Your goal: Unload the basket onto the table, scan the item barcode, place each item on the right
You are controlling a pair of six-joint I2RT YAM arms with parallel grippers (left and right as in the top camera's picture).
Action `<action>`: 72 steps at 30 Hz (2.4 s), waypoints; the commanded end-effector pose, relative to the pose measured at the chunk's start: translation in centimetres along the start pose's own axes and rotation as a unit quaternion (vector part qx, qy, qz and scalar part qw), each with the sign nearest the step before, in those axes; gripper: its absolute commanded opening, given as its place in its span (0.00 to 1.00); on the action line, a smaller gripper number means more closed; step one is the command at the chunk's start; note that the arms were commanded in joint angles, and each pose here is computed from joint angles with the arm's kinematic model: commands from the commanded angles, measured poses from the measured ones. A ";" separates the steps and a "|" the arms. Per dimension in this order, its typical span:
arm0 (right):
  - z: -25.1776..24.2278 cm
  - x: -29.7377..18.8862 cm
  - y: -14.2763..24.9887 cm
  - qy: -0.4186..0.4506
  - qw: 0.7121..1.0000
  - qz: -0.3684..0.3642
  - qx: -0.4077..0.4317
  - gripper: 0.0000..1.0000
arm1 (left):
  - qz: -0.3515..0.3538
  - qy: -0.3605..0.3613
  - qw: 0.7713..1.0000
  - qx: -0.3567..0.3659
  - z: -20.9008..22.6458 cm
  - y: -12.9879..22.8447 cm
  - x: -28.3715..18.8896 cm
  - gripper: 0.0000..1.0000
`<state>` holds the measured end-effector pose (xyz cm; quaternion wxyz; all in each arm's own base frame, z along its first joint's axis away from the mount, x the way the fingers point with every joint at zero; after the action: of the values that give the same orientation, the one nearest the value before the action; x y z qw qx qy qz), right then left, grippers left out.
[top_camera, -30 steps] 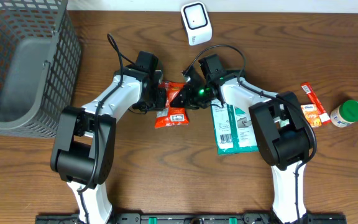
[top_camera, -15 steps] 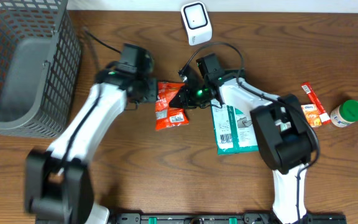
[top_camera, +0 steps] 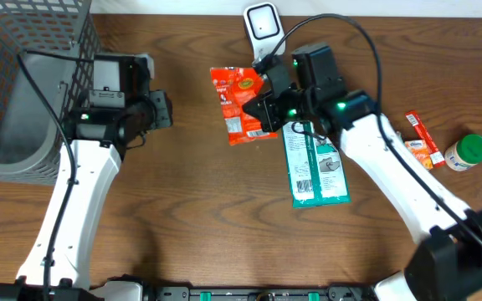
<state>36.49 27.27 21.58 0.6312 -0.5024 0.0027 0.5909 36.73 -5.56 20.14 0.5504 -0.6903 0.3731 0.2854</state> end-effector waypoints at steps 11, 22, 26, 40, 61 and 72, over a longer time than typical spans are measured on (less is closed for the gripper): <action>3.0 -5.7 -2.9 -0.168 0.980 -0.033 0.101 0.01 | 0.036 0.340 0.932 0.116 -10.0 2.4 -3.3 0.51; 5.8 -9.7 -4.5 -0.311 0.948 -0.046 0.047 0.01 | -0.028 0.581 0.796 0.167 -15.3 1.0 -10.6 0.54; 6.2 -9.7 -4.8 -0.315 0.947 -0.049 0.045 0.01 | -0.027 0.582 0.795 0.168 -15.4 1.0 -10.6 0.54; 6.8 -8.6 -7.2 -0.283 0.951 -0.079 0.095 0.01 | -0.029 0.582 0.795 0.169 -15.4 1.0 -10.6 0.53; 8.4 -9.1 -5.7 -0.328 0.942 -0.045 0.060 0.39 | 0.007 0.597 0.793 0.122 -15.5 1.1 -11.2 0.19; 5.9 -10.9 -5.3 -0.334 0.939 -0.041 0.076 0.43 | 0.046 0.629 0.771 0.084 -15.8 1.7 -12.4 0.19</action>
<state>34.41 24.94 32.97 0.6693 -0.2211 -0.1518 0.6929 28.83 -18.53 32.02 0.2604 -0.6539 0.6786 -0.2101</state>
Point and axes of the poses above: each gripper's point midway between its finger pads, its own x axis out along the fingers, its own z axis along the line the jaws close on, y = z × x, the point moved 1 cm from there along -x, back along the fingers, and after that the axes turned 4 degrees about x, right-handed, at the moved point
